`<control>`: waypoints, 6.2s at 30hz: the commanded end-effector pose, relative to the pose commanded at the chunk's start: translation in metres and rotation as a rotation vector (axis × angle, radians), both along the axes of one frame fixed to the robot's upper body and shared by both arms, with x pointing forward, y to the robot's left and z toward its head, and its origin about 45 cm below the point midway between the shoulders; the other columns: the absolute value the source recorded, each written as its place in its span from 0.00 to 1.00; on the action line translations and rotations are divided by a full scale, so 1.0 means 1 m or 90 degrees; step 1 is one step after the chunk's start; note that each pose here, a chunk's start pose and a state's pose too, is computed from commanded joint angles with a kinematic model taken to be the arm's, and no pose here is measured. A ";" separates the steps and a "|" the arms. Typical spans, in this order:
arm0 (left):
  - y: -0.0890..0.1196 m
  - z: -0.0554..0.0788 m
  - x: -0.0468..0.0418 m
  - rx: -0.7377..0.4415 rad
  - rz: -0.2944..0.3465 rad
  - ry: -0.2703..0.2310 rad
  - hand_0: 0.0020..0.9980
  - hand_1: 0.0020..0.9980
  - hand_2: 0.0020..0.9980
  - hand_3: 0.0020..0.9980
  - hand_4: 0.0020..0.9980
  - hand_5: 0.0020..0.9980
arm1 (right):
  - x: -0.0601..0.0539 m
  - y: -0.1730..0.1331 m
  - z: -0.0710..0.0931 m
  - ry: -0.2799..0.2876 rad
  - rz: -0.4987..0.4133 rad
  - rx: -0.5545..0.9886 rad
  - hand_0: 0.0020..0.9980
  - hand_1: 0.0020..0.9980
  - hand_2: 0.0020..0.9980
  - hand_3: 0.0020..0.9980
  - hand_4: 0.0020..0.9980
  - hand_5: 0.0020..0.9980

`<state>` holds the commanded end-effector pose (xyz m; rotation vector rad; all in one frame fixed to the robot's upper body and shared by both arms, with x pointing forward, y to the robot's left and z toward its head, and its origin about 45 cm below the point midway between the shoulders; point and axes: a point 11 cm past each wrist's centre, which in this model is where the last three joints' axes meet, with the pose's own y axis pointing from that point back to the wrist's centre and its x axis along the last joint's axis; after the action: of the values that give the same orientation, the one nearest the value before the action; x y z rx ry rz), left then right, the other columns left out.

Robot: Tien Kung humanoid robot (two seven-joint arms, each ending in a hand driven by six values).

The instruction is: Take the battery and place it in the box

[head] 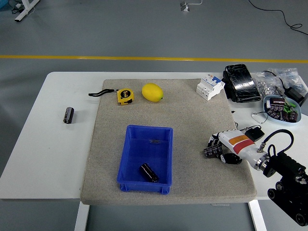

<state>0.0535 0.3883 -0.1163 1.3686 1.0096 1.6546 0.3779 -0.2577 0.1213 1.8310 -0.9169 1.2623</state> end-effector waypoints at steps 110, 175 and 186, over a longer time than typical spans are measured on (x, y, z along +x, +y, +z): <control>0.004 0.002 0.0041 0.002 -0.024 0.005 0.72 0.64 0.69 0.73 0.69 0.83 | 0.010 0.017 0.033 -0.014 0.000 0.087 0.32 0.42 0.49 0.49 0.65 0.02; 0.010 0.005 0.0105 0.017 -0.027 0.001 0.72 0.62 0.67 0.73 0.69 0.82 | 0.013 0.061 0.123 -0.074 0.039 0.248 0.70 0.74 0.88 0.88 0.95 0.22; 0.008 0.004 0.0110 0.014 -0.027 0.000 0.72 0.63 0.67 0.73 0.69 0.82 | 0.021 -0.012 0.113 -0.036 -0.145 0.460 0.68 0.73 0.86 0.85 0.96 0.24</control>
<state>0.0644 0.3963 -0.1124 1.3946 0.9587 1.6395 0.3987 -0.2696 0.2341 2.1327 -1.7207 0.8975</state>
